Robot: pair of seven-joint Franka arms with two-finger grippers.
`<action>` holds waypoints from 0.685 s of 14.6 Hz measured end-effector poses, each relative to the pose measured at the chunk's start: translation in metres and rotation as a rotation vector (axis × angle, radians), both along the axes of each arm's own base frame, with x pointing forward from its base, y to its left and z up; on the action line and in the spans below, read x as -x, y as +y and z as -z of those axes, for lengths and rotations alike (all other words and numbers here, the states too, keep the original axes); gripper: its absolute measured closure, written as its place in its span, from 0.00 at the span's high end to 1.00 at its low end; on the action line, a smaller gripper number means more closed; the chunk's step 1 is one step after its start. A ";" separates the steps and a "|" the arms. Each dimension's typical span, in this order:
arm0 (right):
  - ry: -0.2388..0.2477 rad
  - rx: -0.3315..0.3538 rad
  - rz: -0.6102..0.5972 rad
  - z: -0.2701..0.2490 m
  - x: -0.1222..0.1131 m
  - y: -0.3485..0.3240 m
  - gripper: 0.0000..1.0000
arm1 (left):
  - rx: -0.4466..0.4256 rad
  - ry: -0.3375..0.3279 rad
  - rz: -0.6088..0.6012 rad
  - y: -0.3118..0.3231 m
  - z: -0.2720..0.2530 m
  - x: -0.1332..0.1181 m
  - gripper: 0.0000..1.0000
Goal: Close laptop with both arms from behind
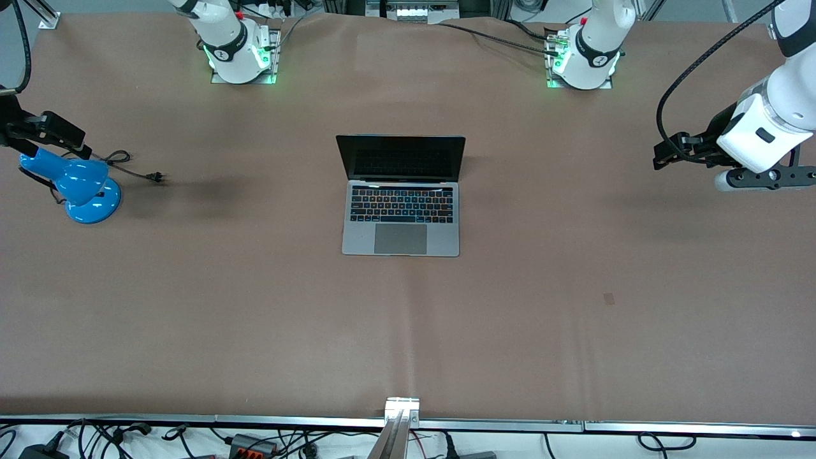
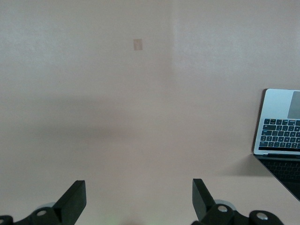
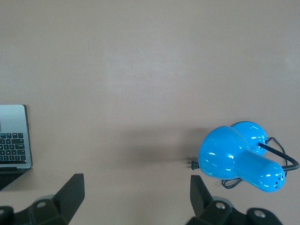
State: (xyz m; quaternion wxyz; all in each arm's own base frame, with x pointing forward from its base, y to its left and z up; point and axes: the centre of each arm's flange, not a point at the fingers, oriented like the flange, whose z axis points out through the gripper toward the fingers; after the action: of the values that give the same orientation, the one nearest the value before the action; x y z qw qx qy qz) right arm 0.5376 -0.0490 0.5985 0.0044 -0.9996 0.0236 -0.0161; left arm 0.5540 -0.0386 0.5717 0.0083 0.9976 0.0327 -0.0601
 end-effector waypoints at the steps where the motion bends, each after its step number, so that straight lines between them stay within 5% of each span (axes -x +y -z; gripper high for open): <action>1: 0.000 0.000 0.000 0.000 0.000 0.000 1.00 | 0.000 0.001 -0.001 0.000 0.000 0.000 1.00; 6: -0.001 0.000 0.001 0.000 0.000 -0.001 1.00 | 0.000 0.001 0.001 -0.001 0.001 0.000 1.00; 8: -0.001 0.000 0.001 0.000 0.000 -0.001 1.00 | 0.000 0.003 0.008 -0.005 0.001 0.001 0.86; 10: 0.001 0.000 0.001 0.000 0.000 -0.001 0.83 | 0.000 0.008 0.022 -0.012 0.000 0.002 0.62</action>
State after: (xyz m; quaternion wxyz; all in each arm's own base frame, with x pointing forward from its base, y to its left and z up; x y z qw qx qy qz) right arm 0.5374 -0.0498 0.5986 0.0044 -0.9996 0.0242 -0.0156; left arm 0.5518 -0.0506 0.5719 0.0074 0.9977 0.0217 -0.0640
